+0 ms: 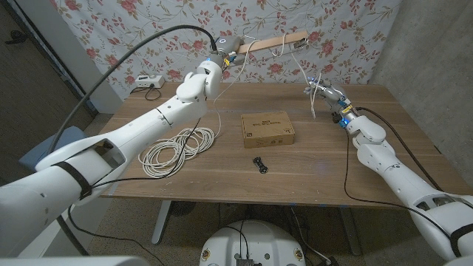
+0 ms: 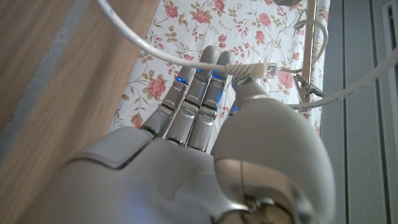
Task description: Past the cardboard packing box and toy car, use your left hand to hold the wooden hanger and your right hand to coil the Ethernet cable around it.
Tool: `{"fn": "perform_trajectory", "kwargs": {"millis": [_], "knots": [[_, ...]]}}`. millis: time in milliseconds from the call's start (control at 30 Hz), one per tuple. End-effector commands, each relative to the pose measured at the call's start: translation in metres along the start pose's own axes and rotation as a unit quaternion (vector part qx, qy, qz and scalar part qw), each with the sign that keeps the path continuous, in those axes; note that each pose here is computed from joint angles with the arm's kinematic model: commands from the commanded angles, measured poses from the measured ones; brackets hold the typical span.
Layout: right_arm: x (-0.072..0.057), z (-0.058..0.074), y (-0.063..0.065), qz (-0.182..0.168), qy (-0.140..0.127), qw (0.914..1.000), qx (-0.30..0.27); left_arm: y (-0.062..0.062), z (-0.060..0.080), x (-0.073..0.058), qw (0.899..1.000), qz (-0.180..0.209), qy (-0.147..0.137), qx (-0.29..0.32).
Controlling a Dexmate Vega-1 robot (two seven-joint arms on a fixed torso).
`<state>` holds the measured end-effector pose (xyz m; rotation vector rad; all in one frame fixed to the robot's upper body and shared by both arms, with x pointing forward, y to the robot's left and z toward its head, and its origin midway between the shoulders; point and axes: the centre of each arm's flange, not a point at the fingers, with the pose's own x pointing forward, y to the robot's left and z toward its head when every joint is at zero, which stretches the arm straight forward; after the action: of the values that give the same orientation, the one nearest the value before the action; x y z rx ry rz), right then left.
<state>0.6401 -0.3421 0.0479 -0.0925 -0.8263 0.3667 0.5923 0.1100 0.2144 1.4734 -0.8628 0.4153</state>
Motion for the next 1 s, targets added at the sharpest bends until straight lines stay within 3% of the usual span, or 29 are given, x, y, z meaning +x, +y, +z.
{"fn": "perform_trajectory", "kwargs": {"millis": [33, 300, 433, 733, 867, 1000], "knots": [[-0.005, 0.051, 0.013, 0.064, -0.051, 0.9951, -0.056, -0.004, 0.007, 0.004, 1.000, -0.006, 0.009, 0.021], [0.000, 0.075, 0.027, 0.111, -0.064, 0.9872, -0.095, -0.005, 0.009, 0.002, 0.999, 0.000, 0.033, 0.026], [0.001, 0.079, 0.030, 0.122, -0.061, 0.9852, -0.103, -0.005, 0.010, 0.001, 0.999, 0.005, 0.047, 0.022], [0.000, 0.084, 0.030, 0.143, -0.058, 0.9816, -0.112, -0.004, 0.010, -0.003, 0.992, 0.031, 0.125, 0.007], [-0.003, 0.092, 0.031, 0.151, -0.072, 0.9792, -0.115, -0.005, 0.011, -0.003, 0.989, 0.024, 0.147, 0.013], [-0.005, 0.099, 0.030, 0.155, -0.091, 0.9776, -0.110, -0.006, 0.014, -0.001, 0.988, 0.002, 0.150, 0.025]]}}
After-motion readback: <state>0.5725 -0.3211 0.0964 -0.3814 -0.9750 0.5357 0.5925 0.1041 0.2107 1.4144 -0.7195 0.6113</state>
